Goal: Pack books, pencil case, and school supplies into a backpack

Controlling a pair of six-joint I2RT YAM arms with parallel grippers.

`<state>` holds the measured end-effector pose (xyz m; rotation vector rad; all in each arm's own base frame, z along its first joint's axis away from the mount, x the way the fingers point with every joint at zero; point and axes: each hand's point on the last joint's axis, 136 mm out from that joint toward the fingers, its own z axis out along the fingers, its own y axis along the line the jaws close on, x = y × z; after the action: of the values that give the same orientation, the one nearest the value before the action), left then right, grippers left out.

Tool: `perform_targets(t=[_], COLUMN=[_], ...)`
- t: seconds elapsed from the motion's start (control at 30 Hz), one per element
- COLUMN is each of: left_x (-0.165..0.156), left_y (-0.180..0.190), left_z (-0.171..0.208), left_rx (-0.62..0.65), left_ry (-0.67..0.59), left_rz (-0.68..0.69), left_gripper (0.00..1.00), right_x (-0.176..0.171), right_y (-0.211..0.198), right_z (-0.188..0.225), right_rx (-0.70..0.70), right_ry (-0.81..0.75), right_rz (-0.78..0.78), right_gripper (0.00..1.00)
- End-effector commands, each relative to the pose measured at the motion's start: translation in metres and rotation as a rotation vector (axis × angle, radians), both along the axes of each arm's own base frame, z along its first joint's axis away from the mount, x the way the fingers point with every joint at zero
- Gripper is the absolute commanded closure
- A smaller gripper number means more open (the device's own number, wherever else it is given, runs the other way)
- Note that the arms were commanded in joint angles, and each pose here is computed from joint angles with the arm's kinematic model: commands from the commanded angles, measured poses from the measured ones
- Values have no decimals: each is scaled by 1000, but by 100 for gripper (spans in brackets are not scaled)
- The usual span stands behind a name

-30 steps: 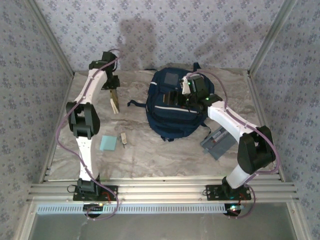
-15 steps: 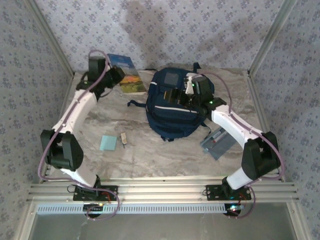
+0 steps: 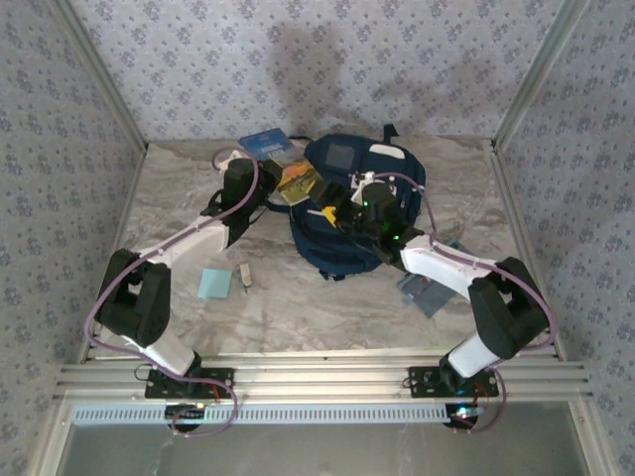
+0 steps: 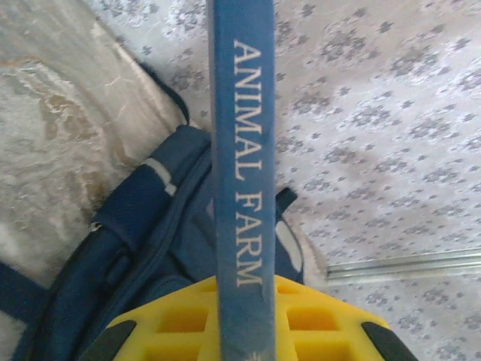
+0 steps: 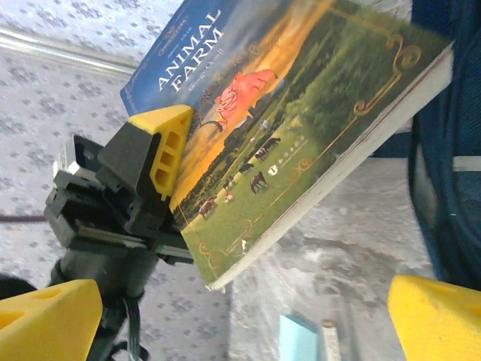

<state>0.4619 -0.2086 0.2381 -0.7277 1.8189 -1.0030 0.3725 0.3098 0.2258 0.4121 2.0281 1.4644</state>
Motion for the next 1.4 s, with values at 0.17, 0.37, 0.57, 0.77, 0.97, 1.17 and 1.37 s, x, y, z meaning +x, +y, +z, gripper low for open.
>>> perform_targets(t=[0.17, 0.37, 0.57, 0.77, 0.97, 1.17, 1.37], left_x=[-10, -19, -23, -24, -24, -28, -42], left_y=[-6, -10, -12, -13, -15, -19, -13], left_z=[58, 58, 48, 45, 44, 44, 37], left_rx=[-247, -297, -332, -342, -338, -316, -75], left_ry=[-180, -149, -116, -107, -99, -94, -33], left_rz=[34, -2, -12, -19, -32, -58, -103], left_gripper=[100, 100, 100, 100, 100, 70, 1], right_x=[22, 41, 49, 53, 57, 55, 55], right_y=[23, 25, 37, 34, 30, 24, -7], right_z=[10, 3, 20, 21, 10, 7, 0], right_rx=[264, 361, 415, 416, 387, 341, 251], right_ry=[-15, -32, -88, -106, -88, -97, -94], right_rz=[-8, -36, -9, -30, -57, -74, -103], right_gripper=[0, 0, 9, 40, 88, 100, 100])
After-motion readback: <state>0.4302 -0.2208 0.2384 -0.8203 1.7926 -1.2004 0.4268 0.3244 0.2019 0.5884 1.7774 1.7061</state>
